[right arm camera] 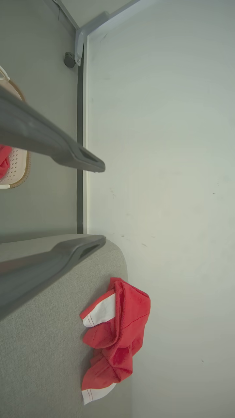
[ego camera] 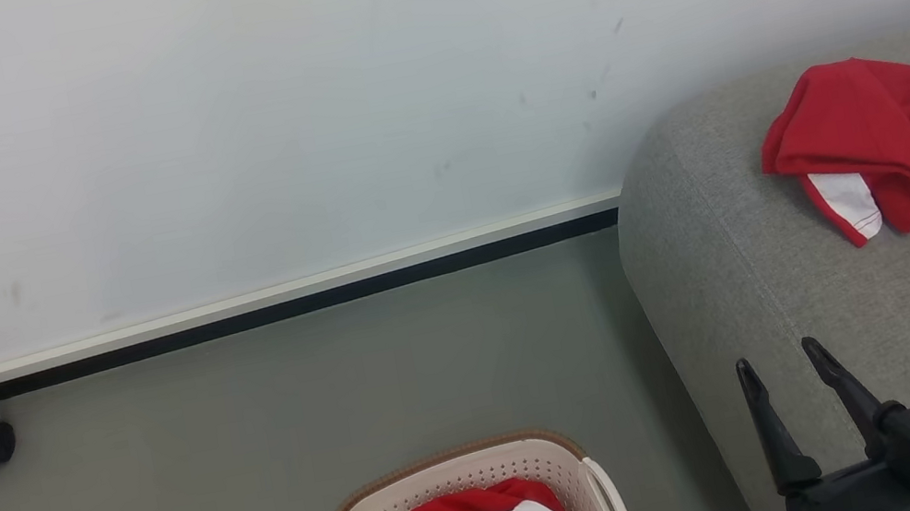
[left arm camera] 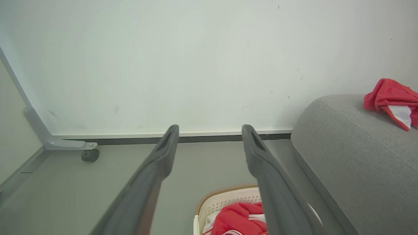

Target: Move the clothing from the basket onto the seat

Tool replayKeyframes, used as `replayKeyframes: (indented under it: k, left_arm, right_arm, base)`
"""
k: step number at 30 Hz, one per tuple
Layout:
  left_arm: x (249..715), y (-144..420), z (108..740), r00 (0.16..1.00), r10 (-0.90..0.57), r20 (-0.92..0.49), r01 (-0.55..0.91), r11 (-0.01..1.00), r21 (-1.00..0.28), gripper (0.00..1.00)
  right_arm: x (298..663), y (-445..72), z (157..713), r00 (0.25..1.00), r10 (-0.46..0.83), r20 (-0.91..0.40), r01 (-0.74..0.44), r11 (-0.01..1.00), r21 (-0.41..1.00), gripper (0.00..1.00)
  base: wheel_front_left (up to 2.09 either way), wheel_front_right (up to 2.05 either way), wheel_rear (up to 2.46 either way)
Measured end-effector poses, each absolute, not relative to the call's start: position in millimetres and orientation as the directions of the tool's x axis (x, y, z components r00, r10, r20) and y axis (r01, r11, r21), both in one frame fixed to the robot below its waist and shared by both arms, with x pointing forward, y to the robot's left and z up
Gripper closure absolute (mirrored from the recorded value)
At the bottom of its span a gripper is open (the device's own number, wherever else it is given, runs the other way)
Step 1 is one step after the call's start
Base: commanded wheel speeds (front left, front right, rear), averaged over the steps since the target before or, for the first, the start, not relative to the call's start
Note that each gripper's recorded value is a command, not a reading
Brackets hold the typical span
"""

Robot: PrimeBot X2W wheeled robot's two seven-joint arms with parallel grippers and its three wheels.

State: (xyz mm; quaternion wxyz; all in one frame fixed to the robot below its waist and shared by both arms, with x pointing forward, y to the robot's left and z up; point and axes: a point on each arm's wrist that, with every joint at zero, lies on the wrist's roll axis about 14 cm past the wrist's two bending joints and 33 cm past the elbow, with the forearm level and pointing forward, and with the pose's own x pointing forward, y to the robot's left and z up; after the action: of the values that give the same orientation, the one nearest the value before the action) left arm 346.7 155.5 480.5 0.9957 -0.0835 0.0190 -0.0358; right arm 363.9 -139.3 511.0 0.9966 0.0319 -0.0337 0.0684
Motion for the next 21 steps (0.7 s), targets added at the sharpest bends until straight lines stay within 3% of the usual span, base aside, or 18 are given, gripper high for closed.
replayKeyframes:
  k: [21]
  left_arm:
    - [345.1, 151.1, 490.6, 0.997, -0.075, 0.005, 0.075, 0.986, -0.150, 0.00]
  right_arm:
    - [353.5, -159.2, 522.8, 0.991, 0.067, 0.114, -0.074, 0.996, 0.058, 0.00]
  base:
    - [0.00, 0.00, 0.00]
